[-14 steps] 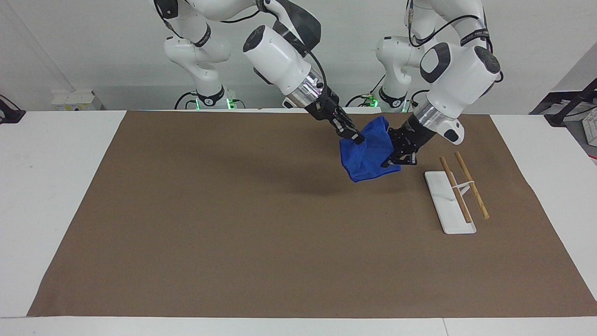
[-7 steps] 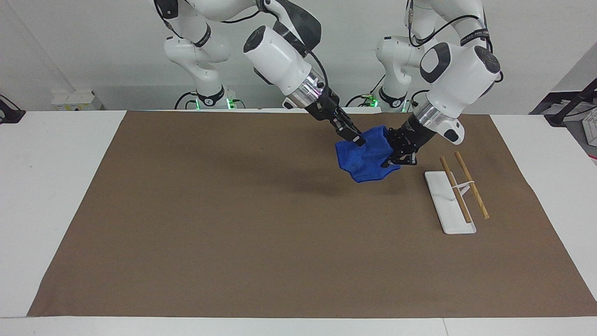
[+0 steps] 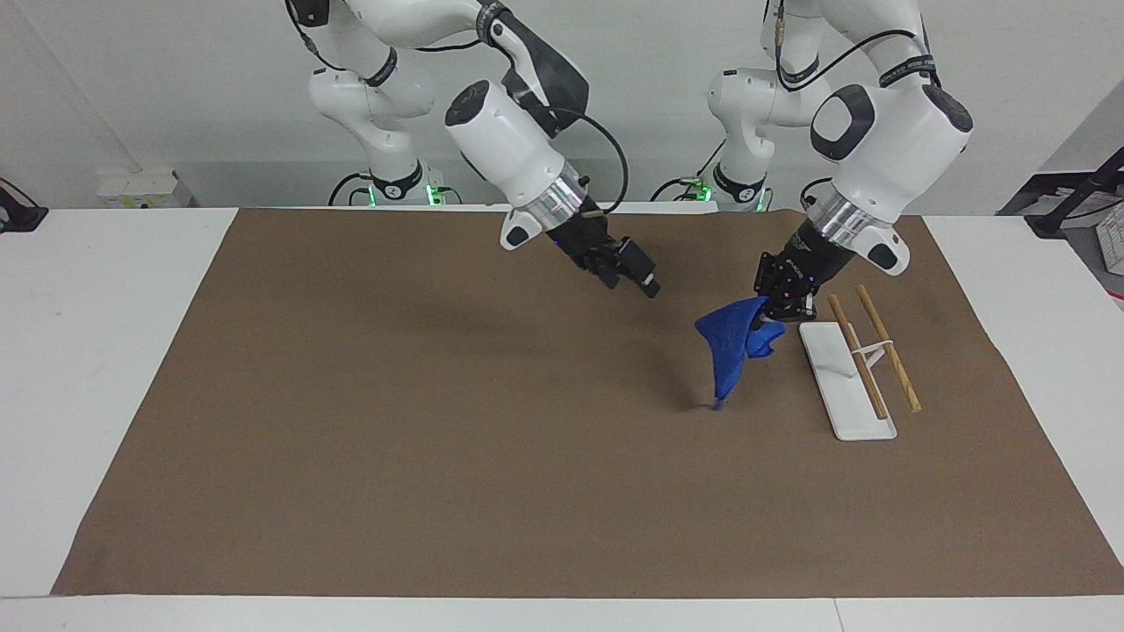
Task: Right arm passes towel to left arm to hang
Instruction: 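Close the left gripper on the towel while the right gripper releases and withdraws, then drape the towel over the white rack's dowel with the left gripper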
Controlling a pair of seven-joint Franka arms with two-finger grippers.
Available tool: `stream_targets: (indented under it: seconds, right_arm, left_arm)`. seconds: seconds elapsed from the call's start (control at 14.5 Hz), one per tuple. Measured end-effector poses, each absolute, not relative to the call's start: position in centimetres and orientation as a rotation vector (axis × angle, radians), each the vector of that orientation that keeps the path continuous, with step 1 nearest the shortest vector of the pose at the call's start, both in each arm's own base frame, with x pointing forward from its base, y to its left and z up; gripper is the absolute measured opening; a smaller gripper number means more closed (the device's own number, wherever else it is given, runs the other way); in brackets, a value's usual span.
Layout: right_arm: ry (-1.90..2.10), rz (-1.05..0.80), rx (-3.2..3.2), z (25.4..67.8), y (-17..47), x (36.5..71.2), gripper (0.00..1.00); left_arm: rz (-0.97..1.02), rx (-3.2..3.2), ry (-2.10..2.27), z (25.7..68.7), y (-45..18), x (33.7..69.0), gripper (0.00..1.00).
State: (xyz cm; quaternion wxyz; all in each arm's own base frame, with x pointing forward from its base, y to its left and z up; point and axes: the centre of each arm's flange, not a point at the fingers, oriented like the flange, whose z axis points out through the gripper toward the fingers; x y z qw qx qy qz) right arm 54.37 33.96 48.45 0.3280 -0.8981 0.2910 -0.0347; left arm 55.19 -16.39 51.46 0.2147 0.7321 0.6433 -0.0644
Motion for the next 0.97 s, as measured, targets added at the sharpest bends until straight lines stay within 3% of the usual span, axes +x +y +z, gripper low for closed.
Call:
stream_targets:
  seconds: [0.21,0.55,0.97]
  right_arm:
    - [0.496,-0.184,-2.541,46.8,26.0,56.7,1.00]
    - [0.086,-0.084,-2.892,46.6,9.0,57.9,1.00]
    - [0.099,0.056,-3.125,53.6,-0.1,54.7,1.00]
  left_arm:
    - [-0.086,2.230,1.517,51.0,-14.0,55.8,0.02]
    - [0.031,2.425,1.186,50.6,-10.2,56.5,0.02]
    - [0.099,2.453,1.135,50.5,-5.1,57.2,0.02]
